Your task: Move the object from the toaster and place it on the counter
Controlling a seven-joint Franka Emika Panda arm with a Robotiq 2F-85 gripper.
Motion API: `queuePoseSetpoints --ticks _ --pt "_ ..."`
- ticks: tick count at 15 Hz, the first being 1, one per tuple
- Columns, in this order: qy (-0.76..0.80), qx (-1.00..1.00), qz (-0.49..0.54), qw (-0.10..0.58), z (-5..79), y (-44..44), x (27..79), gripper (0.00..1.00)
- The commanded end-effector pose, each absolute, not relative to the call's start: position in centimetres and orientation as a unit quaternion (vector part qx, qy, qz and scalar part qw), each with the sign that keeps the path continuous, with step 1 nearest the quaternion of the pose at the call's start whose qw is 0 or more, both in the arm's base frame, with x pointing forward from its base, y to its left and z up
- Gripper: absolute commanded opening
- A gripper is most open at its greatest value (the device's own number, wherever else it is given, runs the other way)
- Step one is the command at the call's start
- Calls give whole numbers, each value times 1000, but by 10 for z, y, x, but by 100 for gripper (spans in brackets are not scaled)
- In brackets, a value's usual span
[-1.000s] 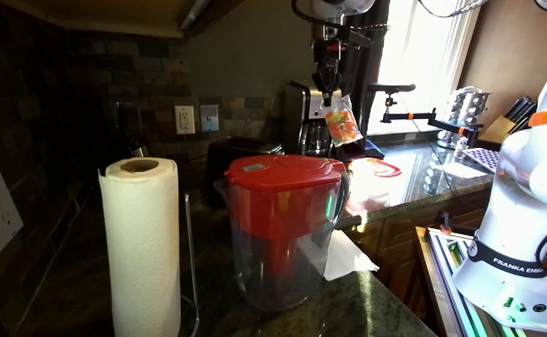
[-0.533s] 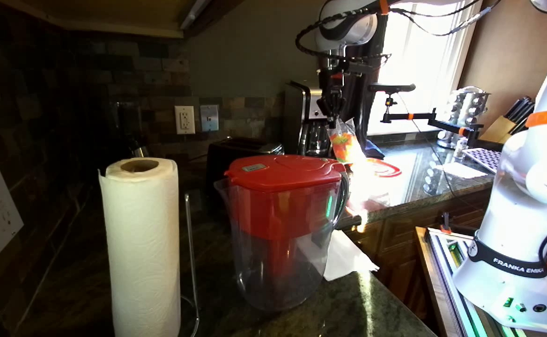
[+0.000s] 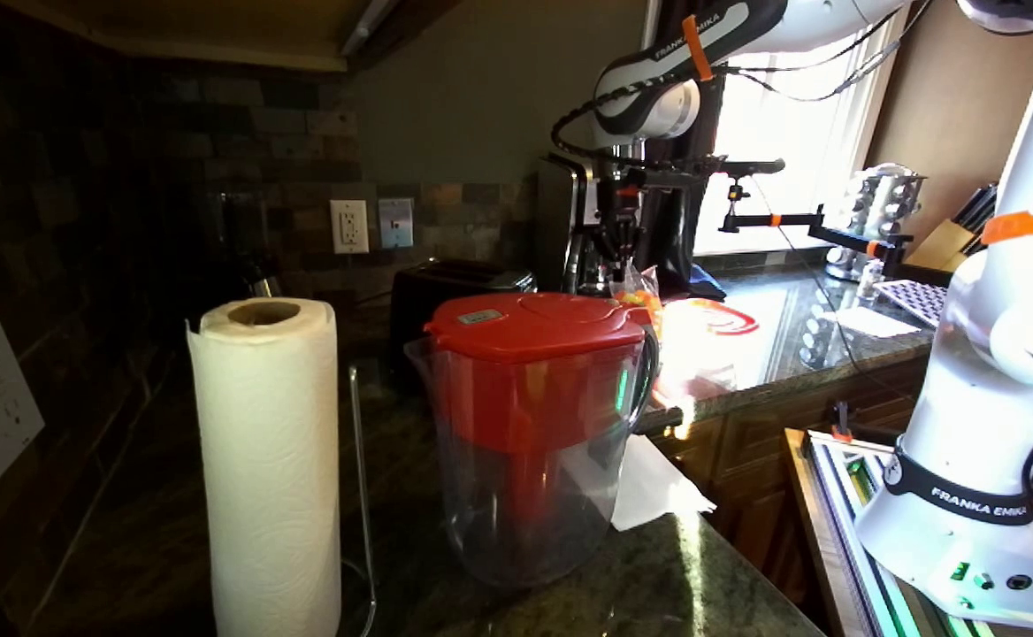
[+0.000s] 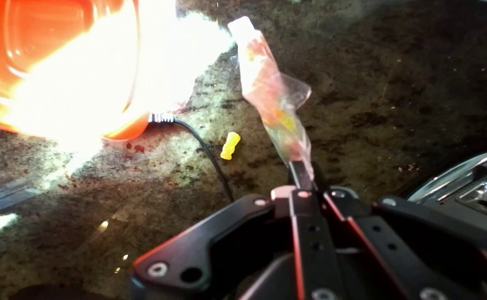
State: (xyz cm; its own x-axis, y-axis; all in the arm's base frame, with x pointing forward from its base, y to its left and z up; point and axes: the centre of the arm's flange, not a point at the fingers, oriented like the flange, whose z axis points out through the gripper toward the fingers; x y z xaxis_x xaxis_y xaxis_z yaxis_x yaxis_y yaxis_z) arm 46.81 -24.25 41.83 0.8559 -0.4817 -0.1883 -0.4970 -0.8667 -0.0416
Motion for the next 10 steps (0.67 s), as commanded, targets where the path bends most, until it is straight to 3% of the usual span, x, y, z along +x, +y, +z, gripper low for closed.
queuePoseSetpoints --ticks 1,8,9,10 --pt "266 -959 84 48 390 -242 471 0" --pt "289 -955 54 31 350 -233 482 0" --pt "293 -954 48 31 348 -232 484 5" --pt "295 -954 45 29 347 -230 485 28"
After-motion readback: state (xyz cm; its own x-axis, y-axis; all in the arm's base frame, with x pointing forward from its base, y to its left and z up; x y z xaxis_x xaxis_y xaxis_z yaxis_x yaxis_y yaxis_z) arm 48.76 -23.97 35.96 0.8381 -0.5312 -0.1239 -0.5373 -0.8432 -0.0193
